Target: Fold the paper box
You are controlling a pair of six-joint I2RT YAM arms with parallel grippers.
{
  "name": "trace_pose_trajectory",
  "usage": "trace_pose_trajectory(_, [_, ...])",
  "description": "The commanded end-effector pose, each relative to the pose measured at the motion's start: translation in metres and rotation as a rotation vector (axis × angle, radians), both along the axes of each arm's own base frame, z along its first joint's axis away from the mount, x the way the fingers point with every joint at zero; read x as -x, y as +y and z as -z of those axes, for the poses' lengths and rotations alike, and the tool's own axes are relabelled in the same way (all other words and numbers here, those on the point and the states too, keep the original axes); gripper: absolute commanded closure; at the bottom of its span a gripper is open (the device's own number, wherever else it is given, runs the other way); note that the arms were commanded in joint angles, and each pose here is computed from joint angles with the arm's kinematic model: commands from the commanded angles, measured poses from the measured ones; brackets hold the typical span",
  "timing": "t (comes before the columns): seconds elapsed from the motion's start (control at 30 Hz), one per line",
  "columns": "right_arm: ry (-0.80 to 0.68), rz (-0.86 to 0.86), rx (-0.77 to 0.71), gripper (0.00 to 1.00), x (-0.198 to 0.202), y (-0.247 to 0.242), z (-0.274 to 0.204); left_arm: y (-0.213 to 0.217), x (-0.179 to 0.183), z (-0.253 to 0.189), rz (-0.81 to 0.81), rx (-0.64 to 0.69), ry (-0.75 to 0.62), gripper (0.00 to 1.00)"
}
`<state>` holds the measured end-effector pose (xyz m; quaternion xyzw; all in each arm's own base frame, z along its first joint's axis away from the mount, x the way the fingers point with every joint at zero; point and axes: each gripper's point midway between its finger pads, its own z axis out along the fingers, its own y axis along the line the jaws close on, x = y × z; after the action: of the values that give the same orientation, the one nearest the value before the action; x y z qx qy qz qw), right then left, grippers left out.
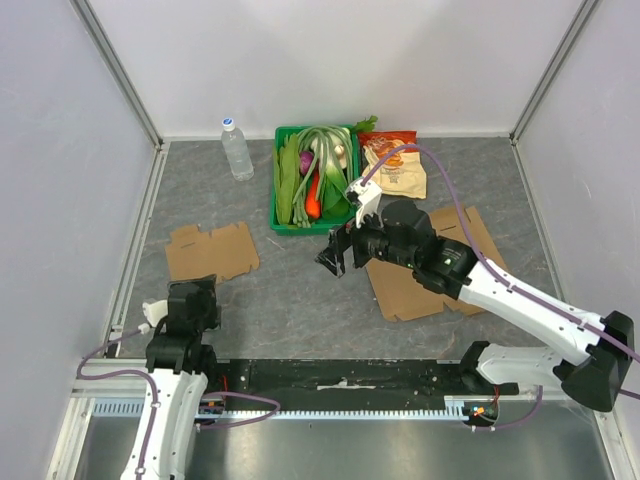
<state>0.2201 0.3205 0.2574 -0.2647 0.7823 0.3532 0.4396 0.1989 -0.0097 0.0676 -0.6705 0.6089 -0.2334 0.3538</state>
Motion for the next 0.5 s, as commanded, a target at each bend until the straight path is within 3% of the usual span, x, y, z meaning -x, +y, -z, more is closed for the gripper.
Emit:
trace_pose_trajectory(0.0, [-0.087,0.031,-0.049,0.02,-0.003,-0.009,-0.024,0.044,0.017,0.007,-0.286,-0.051,0.074,0.1])
trace_pose_trajectory(0.07, [-0.092,0.038,-0.041,0.02,-0.001,-0.014,-0.022,0.054,0.021,0.014,-0.366,-0.056,0.104,0.09])
trace_pose_trajectory(0.33, [-0.136,0.054,-0.041,0.02,0.005,-0.03,-0.025,0.059,-0.001,0.043,-0.436,-0.035,0.12,0.17])
trace_pose_trajectory(0.47, [-0.146,0.067,-0.024,0.02,0.004,-0.035,-0.024,0.067,-0.01,0.045,-0.482,-0.041,0.084,0.29])
